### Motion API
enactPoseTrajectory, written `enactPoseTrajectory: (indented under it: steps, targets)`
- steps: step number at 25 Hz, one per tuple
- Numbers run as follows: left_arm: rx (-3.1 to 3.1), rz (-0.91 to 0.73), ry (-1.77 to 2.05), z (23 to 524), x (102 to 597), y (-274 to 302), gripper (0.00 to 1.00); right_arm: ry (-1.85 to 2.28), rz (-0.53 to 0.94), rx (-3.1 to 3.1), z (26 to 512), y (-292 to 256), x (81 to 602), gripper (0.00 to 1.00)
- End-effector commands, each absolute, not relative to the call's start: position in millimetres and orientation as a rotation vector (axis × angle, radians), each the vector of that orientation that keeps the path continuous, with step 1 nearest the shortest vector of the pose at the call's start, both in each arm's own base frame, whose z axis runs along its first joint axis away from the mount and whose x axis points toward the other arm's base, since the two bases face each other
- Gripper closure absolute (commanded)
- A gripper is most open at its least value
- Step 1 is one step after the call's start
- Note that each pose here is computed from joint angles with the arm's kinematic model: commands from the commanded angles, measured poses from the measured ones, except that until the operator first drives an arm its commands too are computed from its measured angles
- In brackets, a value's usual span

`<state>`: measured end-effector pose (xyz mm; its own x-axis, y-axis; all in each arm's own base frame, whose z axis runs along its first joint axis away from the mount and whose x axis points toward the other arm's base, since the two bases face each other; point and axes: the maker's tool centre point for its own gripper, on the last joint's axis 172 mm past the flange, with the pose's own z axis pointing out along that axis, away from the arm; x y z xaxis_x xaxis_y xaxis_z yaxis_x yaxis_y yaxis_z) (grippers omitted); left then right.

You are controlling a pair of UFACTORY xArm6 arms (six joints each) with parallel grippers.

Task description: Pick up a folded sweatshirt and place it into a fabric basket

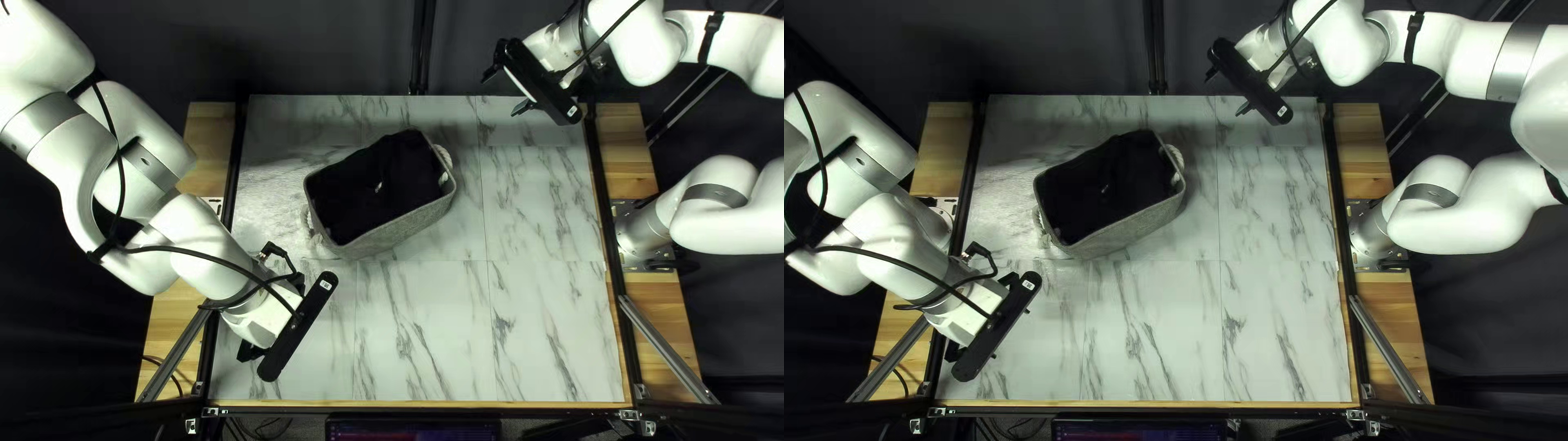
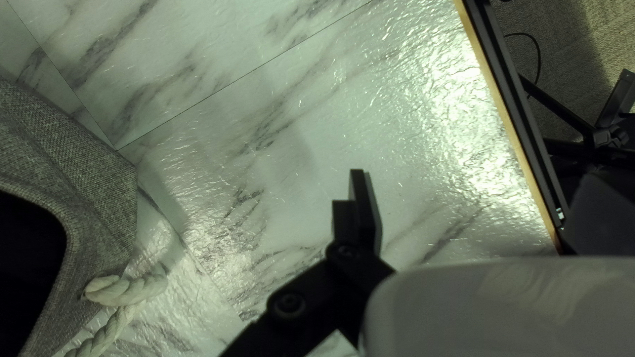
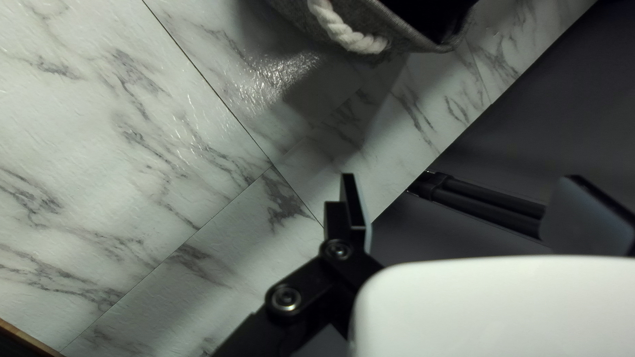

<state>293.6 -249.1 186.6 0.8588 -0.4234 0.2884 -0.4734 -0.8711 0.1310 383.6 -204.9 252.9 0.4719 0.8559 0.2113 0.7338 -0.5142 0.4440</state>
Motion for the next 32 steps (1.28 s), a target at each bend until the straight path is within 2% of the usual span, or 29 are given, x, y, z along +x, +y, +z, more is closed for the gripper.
enactPoseTrajectory:
  steps: [1, 32]
  targets:
    - [2.836, 0.373, -0.691, 186.6, 293.6, -249.1, 0.0, 1.353, 0.596, 2.431, 252.9, -204.9, 383.6, 0.0]
    - [2.836, 0.373, -0.691, 186.6, 293.6, -249.1, 0.0, 1.353, 0.596, 2.431, 252.9, -204.9, 383.6, 0.0]
